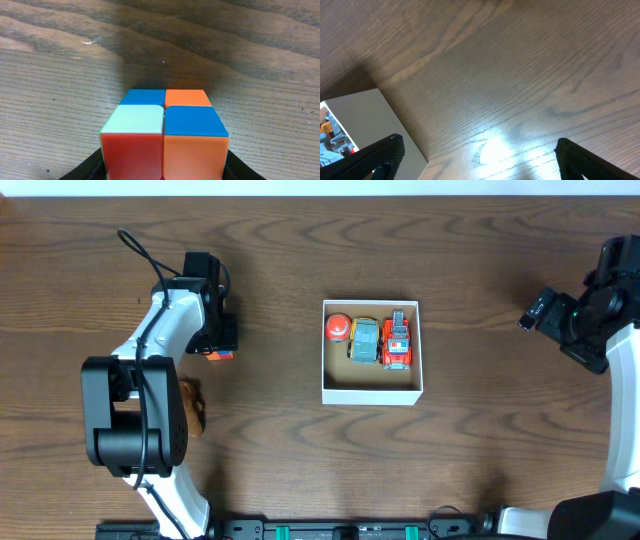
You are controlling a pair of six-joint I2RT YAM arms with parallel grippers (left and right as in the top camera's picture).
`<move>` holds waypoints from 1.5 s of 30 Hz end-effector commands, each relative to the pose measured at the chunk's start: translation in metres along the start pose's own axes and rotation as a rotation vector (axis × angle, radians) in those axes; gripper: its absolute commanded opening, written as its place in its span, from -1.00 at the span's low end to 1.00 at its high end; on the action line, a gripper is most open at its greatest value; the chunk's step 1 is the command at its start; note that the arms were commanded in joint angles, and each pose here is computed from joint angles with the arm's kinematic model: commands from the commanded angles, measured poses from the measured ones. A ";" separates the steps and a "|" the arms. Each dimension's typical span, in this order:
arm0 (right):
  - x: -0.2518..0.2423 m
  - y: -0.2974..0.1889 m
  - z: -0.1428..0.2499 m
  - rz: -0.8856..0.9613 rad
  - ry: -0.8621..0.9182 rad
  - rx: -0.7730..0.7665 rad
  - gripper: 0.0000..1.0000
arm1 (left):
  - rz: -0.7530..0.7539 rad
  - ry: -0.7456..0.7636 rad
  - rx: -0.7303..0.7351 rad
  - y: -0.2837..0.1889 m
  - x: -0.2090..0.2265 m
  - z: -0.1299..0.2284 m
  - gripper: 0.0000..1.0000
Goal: Pack container
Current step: 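Carry the cube with the left gripper into the box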
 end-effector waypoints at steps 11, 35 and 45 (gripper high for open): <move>-0.002 0.003 0.001 0.003 -0.011 0.014 0.98 | 0.099 0.180 -0.371 -0.139 -0.060 0.016 -0.88; -0.002 0.003 0.001 0.004 -0.015 0.018 0.97 | 0.257 1.148 -0.429 -0.133 -0.261 0.132 -0.88; -0.002 0.003 0.002 0.005 -0.015 0.022 0.98 | 0.268 1.177 -0.434 -0.108 -0.285 0.134 -0.88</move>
Point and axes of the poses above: each gripper's point midway between its finger pads, its own y axis out along the fingers, its own x axis along the line the jaws close on, z = x × y, the point moved 10 cm from there along -y, back along the fingers, and after that the axes turned 1 degree about -y, right-handed, at the moved point
